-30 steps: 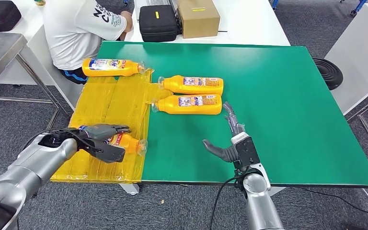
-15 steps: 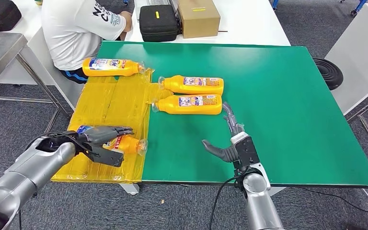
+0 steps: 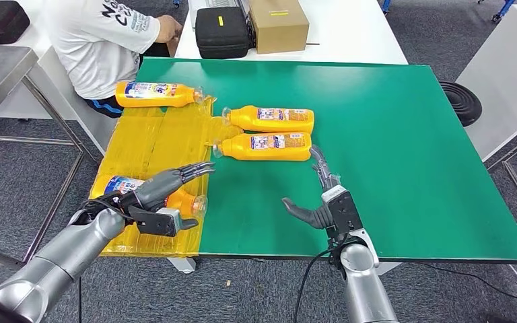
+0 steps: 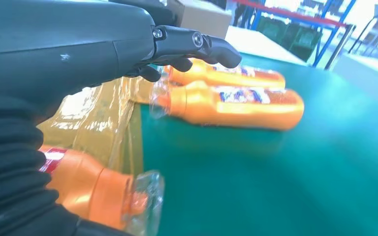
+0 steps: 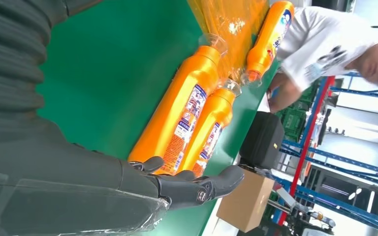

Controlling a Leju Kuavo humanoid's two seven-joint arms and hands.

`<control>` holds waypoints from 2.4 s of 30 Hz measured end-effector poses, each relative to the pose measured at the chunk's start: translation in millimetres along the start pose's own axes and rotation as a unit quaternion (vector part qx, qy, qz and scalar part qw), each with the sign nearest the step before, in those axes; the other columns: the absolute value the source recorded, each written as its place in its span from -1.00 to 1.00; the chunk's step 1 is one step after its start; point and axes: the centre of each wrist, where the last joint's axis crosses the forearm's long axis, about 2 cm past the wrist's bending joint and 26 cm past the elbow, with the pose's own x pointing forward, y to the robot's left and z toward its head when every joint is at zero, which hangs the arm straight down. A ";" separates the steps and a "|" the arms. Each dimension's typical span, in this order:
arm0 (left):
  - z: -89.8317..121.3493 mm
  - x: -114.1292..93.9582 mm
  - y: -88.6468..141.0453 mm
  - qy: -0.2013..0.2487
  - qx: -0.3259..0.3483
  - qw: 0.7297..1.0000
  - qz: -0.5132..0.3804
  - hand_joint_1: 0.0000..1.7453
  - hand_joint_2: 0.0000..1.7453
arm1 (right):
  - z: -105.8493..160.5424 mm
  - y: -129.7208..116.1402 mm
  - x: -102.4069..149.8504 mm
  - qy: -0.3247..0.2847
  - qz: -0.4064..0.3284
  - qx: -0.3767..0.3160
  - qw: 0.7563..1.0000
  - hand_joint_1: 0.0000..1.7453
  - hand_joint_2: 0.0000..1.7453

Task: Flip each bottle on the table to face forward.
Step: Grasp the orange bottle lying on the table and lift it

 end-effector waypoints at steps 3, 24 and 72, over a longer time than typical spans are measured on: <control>-4.0 2.6 0.8 -0.005 0.014 1.000 -0.003 -1.00 1.00 | 0.5 0.1 -0.2 0.005 0.004 0.002 1.000 -1.00 1.00; -5.4 19.3 -26.1 0.049 0.286 0.957 0.032 -1.00 1.00 | -49.9 -58.2 -11.6 0.099 0.301 -0.001 0.948 -1.00 1.00; 17.3 70.3 -73.3 0.092 0.491 0.850 0.164 -1.00 1.00 | -89.6 -14.3 -35.1 0.184 0.192 0.248 0.932 -1.00 1.00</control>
